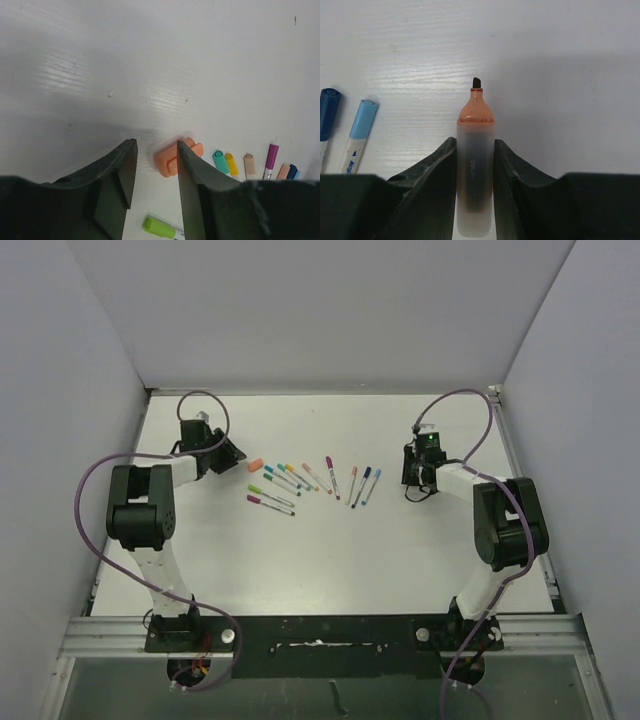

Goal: Open the pen caps

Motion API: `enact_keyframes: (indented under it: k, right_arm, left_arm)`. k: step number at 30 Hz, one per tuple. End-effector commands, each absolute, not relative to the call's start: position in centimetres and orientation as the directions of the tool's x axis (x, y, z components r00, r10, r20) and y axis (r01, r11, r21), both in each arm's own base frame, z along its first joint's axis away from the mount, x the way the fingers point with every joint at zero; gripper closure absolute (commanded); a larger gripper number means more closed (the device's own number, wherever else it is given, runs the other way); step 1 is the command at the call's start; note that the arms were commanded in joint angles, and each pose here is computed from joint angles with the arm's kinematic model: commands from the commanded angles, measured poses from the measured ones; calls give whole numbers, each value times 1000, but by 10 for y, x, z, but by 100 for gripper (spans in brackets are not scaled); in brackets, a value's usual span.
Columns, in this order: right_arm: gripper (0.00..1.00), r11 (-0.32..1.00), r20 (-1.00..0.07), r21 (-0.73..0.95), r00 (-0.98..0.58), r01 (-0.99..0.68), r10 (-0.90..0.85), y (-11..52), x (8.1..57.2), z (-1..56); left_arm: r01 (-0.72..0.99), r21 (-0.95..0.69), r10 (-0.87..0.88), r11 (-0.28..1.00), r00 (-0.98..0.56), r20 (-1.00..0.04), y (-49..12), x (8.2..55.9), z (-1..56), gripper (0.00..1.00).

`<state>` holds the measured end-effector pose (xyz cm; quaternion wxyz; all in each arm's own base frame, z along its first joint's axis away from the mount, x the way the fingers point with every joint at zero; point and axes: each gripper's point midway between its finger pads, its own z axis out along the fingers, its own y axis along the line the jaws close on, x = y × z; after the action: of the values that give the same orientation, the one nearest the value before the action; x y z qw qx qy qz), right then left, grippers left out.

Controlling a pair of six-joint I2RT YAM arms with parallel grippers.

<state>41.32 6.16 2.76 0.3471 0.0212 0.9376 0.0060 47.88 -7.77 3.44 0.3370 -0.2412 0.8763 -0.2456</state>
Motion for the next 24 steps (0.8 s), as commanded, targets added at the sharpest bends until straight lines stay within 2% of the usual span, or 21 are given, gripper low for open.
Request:
enact_keyframes:
  k: [1, 10, 24]
  right_arm:
    - [100, 998, -715, 62, -696, 34, 68, 66, 436, 52]
    - [100, 997, -707, 69, -704, 27, 68, 70, 417, 52]
    - [100, 999, -688, 41, -725, 5, 32, 83, 388, 55]
  left_arm:
    - [-218, -623, -603, 751, -610, -514, -70, 493, 55, 63]
    - [-170, -658, -637, 734, -510, -578, -61, 483, 108, 58]
    - [11, -701, -593, 713, -524, -611, -109, 437, 152, 57]
